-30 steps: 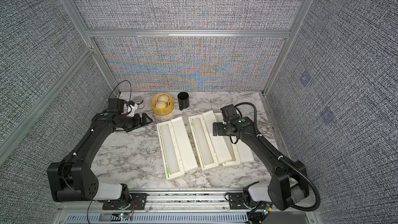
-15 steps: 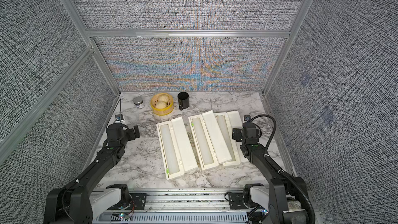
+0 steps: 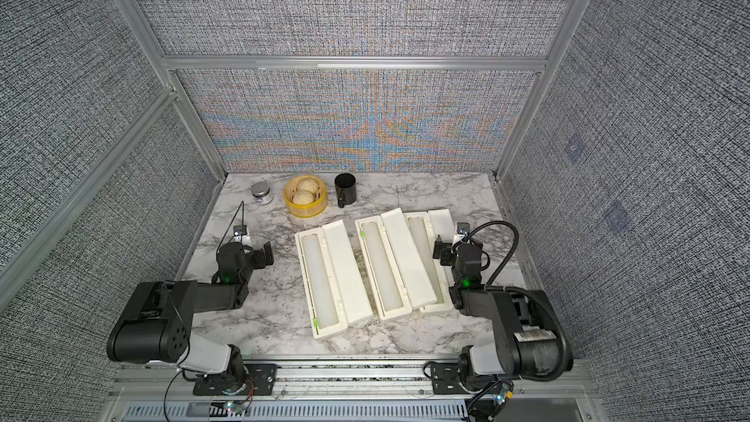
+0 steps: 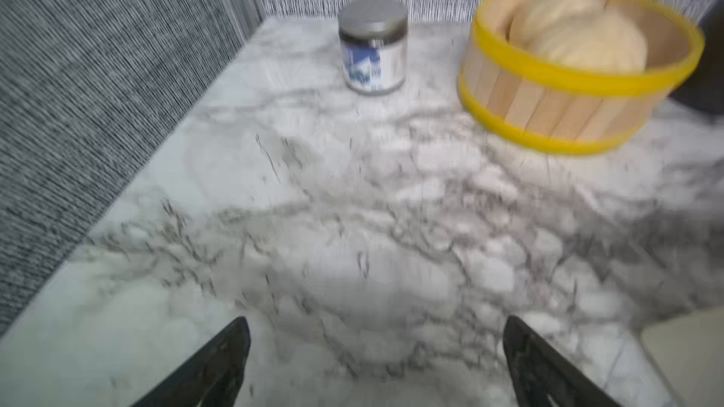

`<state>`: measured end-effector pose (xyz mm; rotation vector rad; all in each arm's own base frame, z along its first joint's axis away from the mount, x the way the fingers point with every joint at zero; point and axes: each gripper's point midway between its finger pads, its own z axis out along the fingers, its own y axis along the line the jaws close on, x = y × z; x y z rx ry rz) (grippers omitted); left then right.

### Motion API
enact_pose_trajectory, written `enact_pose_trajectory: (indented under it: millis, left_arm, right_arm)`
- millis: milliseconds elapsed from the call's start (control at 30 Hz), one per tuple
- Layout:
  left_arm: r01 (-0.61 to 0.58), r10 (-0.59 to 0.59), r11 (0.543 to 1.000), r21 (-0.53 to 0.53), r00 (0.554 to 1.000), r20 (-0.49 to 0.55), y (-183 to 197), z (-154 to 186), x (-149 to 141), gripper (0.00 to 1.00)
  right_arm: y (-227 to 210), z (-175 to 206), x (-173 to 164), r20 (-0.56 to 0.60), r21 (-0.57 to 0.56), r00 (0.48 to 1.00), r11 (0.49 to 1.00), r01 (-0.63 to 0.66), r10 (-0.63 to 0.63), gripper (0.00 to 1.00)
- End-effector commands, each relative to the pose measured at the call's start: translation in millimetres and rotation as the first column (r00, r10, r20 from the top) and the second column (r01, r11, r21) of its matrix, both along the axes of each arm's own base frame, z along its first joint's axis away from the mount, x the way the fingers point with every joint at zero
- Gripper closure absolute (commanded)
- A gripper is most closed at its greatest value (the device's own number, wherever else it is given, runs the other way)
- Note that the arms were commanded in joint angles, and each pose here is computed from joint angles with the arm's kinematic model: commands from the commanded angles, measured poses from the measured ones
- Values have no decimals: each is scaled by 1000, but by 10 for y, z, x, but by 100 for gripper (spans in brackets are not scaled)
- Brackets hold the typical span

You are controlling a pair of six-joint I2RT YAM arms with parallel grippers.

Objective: Put plastic wrap rolls into dispensers
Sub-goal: Reset both arms

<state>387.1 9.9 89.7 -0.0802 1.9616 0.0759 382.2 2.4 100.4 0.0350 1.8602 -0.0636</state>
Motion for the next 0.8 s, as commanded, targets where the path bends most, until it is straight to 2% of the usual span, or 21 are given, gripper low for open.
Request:
enact_pose_trajectory:
  millis: [0, 67, 133, 200, 267, 400, 767]
  left_arm:
    - [7, -8, 1000, 14, 999, 35, -16, 70, 66, 1]
    - [6, -8, 1000, 19, 996, 89, -14, 102, 82, 1]
    - [10, -12, 1000, 20, 997, 74, -19, 99, 75, 1]
    - [9, -10, 1000, 18, 996, 84, -18, 103, 65, 1]
    - [10, -12, 1000, 14, 996, 94, -20, 113, 55, 1]
    - [30, -32, 999, 18, 996, 86, -53, 104, 68, 1]
    - [32, -34, 999, 18, 996, 85, -57, 109, 75, 1]
  right_arm:
    - [58, -124, 92, -116, -20, 992, 999, -42, 39, 1]
    - [45, -116, 143, -72, -9, 996, 999, -44, 44, 1]
    - [32, -141, 127, -129, -10, 991, 999, -38, 36, 1]
    - [32, -111, 118, -69, -15, 997, 999, -40, 38, 1]
    - [26, -136, 123, -127, -12, 991, 999, -34, 32, 1]
    - [46, -121, 122, -86, -16, 995, 999, -48, 46, 1]
    - [46, -119, 127, -95, -10, 994, 999, -51, 50, 1]
